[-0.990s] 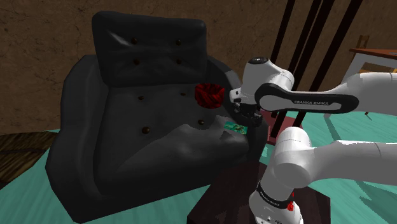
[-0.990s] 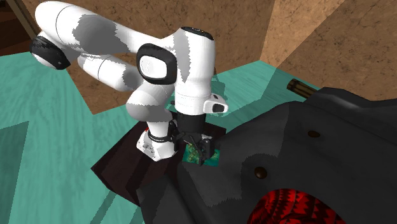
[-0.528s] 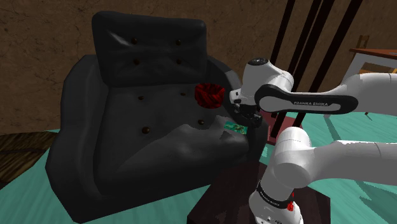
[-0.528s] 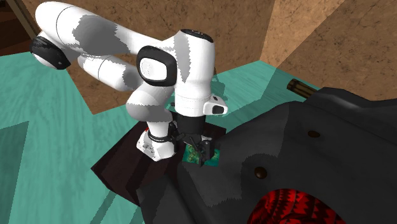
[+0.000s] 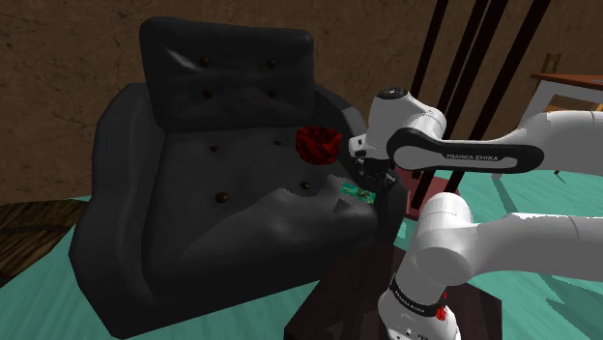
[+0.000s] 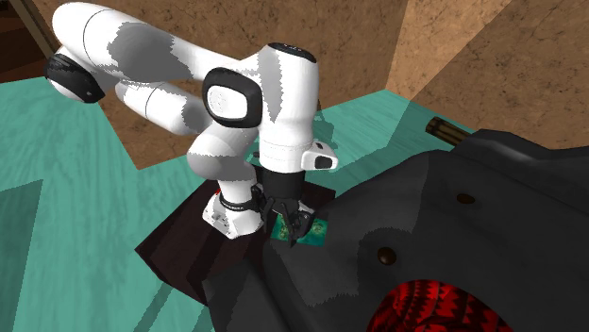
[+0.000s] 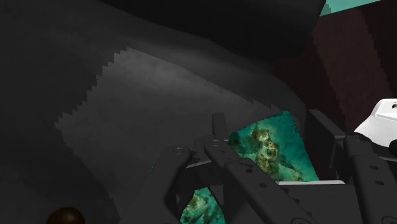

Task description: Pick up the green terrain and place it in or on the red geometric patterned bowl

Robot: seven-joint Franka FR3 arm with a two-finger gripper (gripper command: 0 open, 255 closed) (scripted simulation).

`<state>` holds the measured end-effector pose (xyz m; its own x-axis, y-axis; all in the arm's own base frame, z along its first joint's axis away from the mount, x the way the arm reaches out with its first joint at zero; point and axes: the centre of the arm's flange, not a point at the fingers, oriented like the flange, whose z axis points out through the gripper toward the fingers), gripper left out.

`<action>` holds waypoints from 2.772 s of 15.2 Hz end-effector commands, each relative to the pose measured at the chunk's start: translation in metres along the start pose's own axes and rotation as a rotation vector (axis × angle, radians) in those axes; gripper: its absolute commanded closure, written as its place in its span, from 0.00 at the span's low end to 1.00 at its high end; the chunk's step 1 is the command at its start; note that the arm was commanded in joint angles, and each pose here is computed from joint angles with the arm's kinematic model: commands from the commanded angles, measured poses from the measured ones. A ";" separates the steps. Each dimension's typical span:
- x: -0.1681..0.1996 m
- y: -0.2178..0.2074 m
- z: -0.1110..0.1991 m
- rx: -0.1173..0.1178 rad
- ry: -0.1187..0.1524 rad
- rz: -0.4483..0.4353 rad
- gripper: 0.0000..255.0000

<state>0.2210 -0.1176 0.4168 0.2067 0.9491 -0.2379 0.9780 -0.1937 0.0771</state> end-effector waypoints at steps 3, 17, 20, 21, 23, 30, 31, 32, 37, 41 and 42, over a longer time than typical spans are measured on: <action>-0.001 0.000 -0.005 0.002 0.001 -0.001 1.00; -0.018 0.006 -0.076 0.002 0.001 -0.001 1.00; -0.022 0.007 -0.091 0.002 0.001 -0.001 1.00; -0.023 0.007 -0.097 0.002 0.001 -0.001 1.00; -0.026 0.008 -0.107 0.002 0.001 -0.001 1.00; -0.035 0.011 -0.143 0.002 0.001 -0.001 1.00; -0.036 0.012 -0.148 0.002 0.001 -0.001 1.00; -0.037 0.012 -0.153 0.002 0.001 -0.001 1.00; -0.053 0.036 -0.162 0.002 0.001 -0.001 1.00; -0.079 0.081 -0.155 0.002 0.001 -0.001 1.00; -0.085 0.093 -0.153 0.002 0.001 -0.001 1.00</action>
<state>0.2791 -0.1718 0.5893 0.2055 0.9498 -0.2358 0.9784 -0.1933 0.0740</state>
